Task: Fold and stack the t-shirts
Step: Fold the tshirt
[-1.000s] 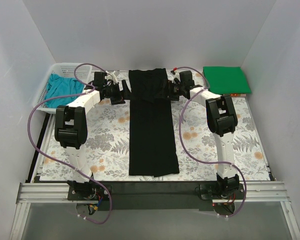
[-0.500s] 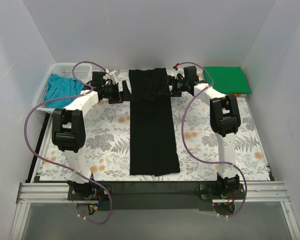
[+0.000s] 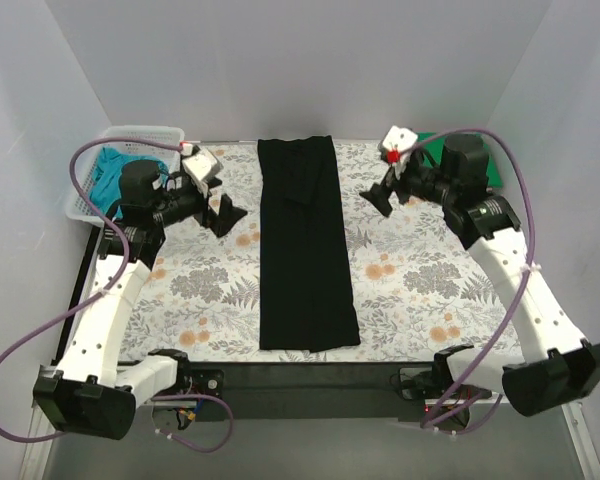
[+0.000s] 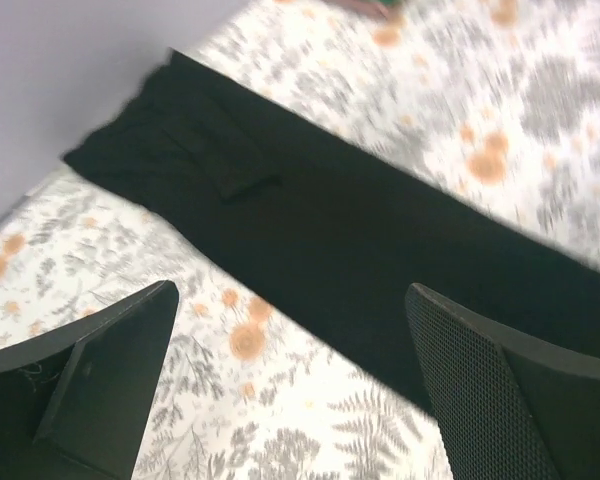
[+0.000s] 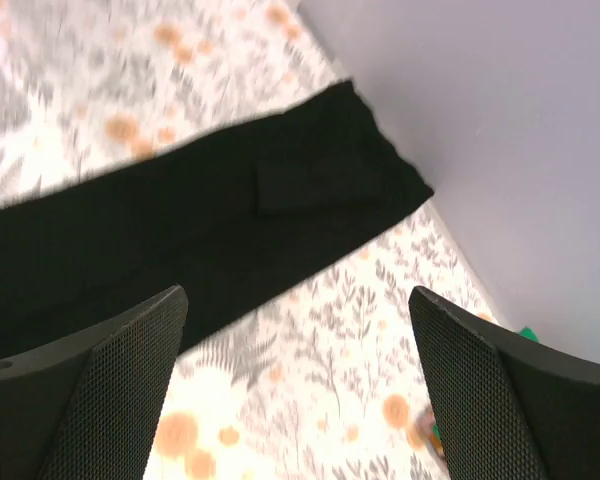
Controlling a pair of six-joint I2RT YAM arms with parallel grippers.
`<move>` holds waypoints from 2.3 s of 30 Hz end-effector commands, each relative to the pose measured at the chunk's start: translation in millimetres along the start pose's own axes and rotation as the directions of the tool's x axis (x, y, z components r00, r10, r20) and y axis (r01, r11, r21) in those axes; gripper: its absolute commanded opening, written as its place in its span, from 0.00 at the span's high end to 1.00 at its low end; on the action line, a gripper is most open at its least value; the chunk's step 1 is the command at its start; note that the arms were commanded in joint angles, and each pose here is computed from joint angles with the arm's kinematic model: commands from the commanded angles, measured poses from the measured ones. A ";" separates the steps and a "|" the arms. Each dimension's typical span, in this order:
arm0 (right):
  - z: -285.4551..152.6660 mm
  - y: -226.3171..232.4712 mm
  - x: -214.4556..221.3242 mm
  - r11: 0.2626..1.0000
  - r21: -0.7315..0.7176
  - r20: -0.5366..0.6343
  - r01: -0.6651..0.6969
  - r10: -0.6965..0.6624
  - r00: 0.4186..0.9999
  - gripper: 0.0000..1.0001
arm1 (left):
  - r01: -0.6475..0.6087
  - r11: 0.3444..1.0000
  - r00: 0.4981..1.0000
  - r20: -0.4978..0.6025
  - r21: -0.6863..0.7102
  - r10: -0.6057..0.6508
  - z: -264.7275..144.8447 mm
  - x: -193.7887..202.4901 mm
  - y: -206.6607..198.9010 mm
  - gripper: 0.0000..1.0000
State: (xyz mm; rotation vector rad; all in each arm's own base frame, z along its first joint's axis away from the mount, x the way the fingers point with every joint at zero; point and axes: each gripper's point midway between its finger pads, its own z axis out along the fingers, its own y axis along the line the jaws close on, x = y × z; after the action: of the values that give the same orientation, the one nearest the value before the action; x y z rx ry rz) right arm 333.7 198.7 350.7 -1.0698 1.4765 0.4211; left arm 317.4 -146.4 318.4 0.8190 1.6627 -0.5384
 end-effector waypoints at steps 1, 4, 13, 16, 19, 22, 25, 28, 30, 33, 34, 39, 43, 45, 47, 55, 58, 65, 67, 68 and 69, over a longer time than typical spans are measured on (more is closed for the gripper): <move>-15.3 50.7 63.2 0.967 -0.187 -0.178 0.172 -0.205 0.962 0.02 | -0.033 0.964 0.975 -0.205 0.265 0.090 -15.1 79.6 -58.9 0.02; -33.1 98.4 95.8 0.920 -0.299 -0.257 0.253 -0.333 0.907 0.02 | -0.146 0.919 0.928 -0.270 0.367 0.255 -33.4 137.3 -93.7 0.02; -68.7 230.5 166.3 0.705 -0.643 -0.130 0.299 -0.486 0.864 0.02 | -0.187 0.779 0.892 -0.228 0.598 0.389 -61.0 212.6 -173.7 0.11; -71.3 261.4 193.6 0.627 -0.724 -0.131 0.288 -0.535 0.835 0.02 | -0.171 0.721 0.862 -0.252 0.672 0.440 -54.1 236.3 -197.7 0.18; -70.4 280.2 206.8 0.571 -0.767 -0.106 0.292 -0.561 0.821 0.02 | -0.170 0.679 0.833 -0.264 0.714 0.486 -48.7 250.2 -218.1 0.30; -70.9 295.5 212.5 0.514 -0.786 -0.022 0.343 -0.579 0.815 0.11 | -0.189 0.640 0.815 -0.245 0.745 0.525 -46.1 257.9 -234.1 0.45; -75.7 309.4 223.6 0.443 -0.805 0.038 0.395 -0.626 0.779 0.23 | -0.229 0.598 0.787 -0.216 0.768 0.578 -44.8 270.4 -248.9 0.51; -76.8 315.1 239.5 0.420 -0.804 0.052 0.421 -0.656 0.753 0.33 | -0.230 0.591 0.778 -0.218 0.773 0.589 -43.7 277.0 -253.1 0.53; -76.0 316.9 246.5 0.422 -0.800 0.050 0.426 -0.661 0.749 0.39 | -0.226 0.596 0.770 -0.234 0.770 0.594 -43.7 281.8 -251.1 0.57; -73.4 315.3 256.4 0.438 -0.792 0.027 0.426 -0.671 0.741 0.48 | -0.226 0.599 0.762 -0.244 0.768 0.600 -43.4 285.6 -249.3 0.59; -72.8 312.7 260.6 0.449 -0.785 0.011 0.427 -0.679 0.734 0.48 | -0.228 0.600 0.763 -0.241 0.767 0.599 -43.1 285.0 -249.4 0.59; -72.5 308.0 265.3 0.477 -0.765 -0.013 0.433 -0.684 0.730 0.52 | -0.233 0.604 0.760 -0.244 0.762 0.602 -43.2 286.3 -247.7 0.60; -67.9 304.4 259.3 0.490 -0.746 -0.011 0.451 -0.686 0.727 0.52 | -0.239 0.596 0.760 -0.234 0.766 0.606 -44.5 287.7 -248.0 0.60; -67.5 304.2 262.6 0.477 -0.751 -0.008 0.456 -0.698 0.716 0.53 | -0.247 0.594 0.758 -0.230 0.765 0.611 -43.2 286.9 -247.3 0.60; -66.3 302.9 263.5 0.477 -0.749 -0.012 0.460 -0.704 0.710 0.55 | -0.258 0.590 0.757 -0.219 0.766 0.615 -42.1 284.3 -247.3 0.60; -67.4 302.9 260.6 0.441 -0.733 0.055 0.518 -0.720 0.692 0.56 | -0.289 0.554 0.780 -0.143 0.781 0.609 -49.5 269.1 -252.7 0.60; -68.8 304.1 266.0 0.429 -0.744 0.053 0.512 -0.726 0.686 0.57 | -0.283 0.556 0.780 -0.149 0.781 0.607 -49.6 267.1 -252.8 0.59; -67.1 304.5 277.6 0.424 -0.750 0.038 0.508 -0.739 0.673 0.59 | -0.314 0.543 0.779 -0.116 0.779 0.616 -51.6 266.0 -252.0 0.57; -67.1 304.7 281.6 0.426 -0.751 0.031 0.505 -0.740 0.672 0.68 | -0.328 0.540 0.762 -0.121 0.775 0.637 -50.2 273.7 -247.9 0.57; -67.3 304.5 283.7 0.431 -0.753 0.020 0.497 -0.740 0.672 0.72 | -0.343 0.530 0.753 -0.110 0.776 0.649 -49.2 275.5 -246.8 0.57; -67.0 303.8 284.5 0.436 -0.752 0.012 0.493 -0.740 0.672 0.77 | -0.355 0.523 0.746 -0.103 0.775 0.658 -48.3 276.9 -245.5 0.57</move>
State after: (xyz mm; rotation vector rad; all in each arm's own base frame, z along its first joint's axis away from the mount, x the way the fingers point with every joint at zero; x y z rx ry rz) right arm 88.9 205.7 22.0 -2.3029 1.0066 0.2813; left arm 67.1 -208.5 48.7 2.0411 1.4567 -0.6636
